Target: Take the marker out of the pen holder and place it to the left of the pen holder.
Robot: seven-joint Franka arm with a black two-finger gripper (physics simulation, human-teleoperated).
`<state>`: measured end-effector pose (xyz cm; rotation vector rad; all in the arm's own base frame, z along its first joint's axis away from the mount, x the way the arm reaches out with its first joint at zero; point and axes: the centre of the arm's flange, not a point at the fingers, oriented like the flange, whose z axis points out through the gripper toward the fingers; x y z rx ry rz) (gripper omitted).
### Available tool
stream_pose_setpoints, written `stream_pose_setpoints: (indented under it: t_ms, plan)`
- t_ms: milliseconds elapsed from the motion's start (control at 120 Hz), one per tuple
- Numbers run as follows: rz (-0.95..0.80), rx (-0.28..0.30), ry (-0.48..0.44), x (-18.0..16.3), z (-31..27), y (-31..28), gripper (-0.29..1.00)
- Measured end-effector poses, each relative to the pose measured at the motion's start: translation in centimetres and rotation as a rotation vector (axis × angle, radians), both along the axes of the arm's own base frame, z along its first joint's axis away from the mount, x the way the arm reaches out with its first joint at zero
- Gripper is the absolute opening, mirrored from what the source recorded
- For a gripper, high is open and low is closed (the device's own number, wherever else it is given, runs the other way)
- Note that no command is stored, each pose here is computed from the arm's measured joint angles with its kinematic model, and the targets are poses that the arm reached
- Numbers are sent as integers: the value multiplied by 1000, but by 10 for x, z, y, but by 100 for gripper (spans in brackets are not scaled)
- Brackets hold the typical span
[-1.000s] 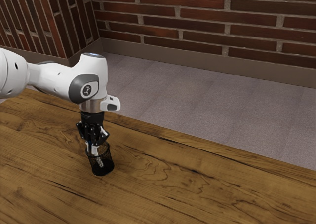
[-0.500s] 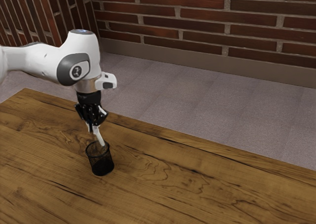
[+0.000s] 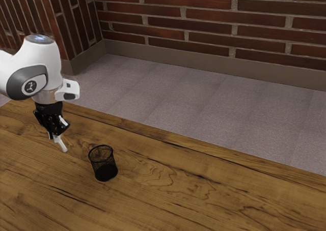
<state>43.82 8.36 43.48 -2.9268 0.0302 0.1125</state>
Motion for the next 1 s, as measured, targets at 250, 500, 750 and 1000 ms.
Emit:
stream_pose_setpoints:
  t_ms: [250, 500, 750, 1000]
  plan:
    - [-141, 90, -207, -12, -38, 30, -7]
    - [-368, 156, -393, -23, -58, 31, -7]
    - [-449, 153, -413, -24, -84, 36, -7]
    - [-468, 136, -402, -20, -103, 39, -7]
